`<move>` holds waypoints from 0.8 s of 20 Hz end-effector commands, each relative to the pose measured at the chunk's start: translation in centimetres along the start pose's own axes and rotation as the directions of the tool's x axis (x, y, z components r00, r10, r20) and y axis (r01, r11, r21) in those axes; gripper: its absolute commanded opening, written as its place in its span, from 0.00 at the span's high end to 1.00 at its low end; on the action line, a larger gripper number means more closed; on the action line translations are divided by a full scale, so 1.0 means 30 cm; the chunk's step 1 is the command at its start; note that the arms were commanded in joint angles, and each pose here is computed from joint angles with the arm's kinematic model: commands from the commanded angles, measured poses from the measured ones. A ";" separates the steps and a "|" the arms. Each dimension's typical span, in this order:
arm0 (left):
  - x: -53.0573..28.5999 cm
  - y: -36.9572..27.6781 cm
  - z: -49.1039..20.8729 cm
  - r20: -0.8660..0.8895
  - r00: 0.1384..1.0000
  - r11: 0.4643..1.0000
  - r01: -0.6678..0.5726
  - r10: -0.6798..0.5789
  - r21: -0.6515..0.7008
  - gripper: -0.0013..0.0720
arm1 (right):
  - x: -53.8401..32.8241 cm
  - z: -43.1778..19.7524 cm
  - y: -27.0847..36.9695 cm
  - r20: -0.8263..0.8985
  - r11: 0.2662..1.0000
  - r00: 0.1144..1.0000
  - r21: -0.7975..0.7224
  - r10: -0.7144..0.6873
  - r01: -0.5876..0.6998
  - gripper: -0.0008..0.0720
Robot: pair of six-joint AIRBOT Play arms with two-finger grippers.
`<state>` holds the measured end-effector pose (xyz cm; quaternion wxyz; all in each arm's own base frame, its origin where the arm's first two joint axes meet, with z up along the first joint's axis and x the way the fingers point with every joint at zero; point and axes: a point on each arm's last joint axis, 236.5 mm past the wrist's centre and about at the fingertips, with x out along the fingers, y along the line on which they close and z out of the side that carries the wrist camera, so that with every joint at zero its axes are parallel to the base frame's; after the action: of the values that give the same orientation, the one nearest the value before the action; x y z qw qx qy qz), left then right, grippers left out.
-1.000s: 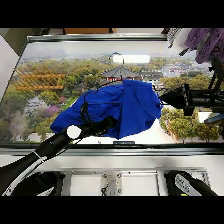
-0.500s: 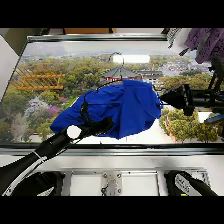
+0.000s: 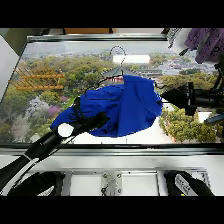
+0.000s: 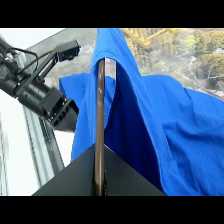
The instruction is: Fold the clothes and pants, and hang the long-sleeved shirts on hangers.
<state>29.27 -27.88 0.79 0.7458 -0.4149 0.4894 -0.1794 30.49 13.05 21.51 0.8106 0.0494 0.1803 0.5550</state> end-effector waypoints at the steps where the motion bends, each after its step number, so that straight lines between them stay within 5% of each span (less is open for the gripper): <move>1: -0.067 0.022 0.070 0.027 1.000 1.000 -0.016 0.015 0.025 0.97 | -0.008 0.026 0.037 0.003 1.000 1.000 0.008 -0.021 0.021 0.98; 8: -0.157 0.117 0.215 0.090 0.994 0.998 -0.061 0.063 -0.025 0.97 | -0.016 0.005 0.154 -0.042 0.997 0.996 0.017 0.077 -0.077 0.98; 16: -0.198 0.144 0.273 0.106 0.991 0.997 -0.076 0.076 -0.012 0.97 | -0.020 -0.046 0.136 -0.110 0.998 0.993 0.044 0.045 -0.040 0.98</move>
<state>33.11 -17.96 1.88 0.7719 -0.4184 0.4638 -0.1181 26.34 14.05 22.06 0.7867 0.0439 0.2229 0.5740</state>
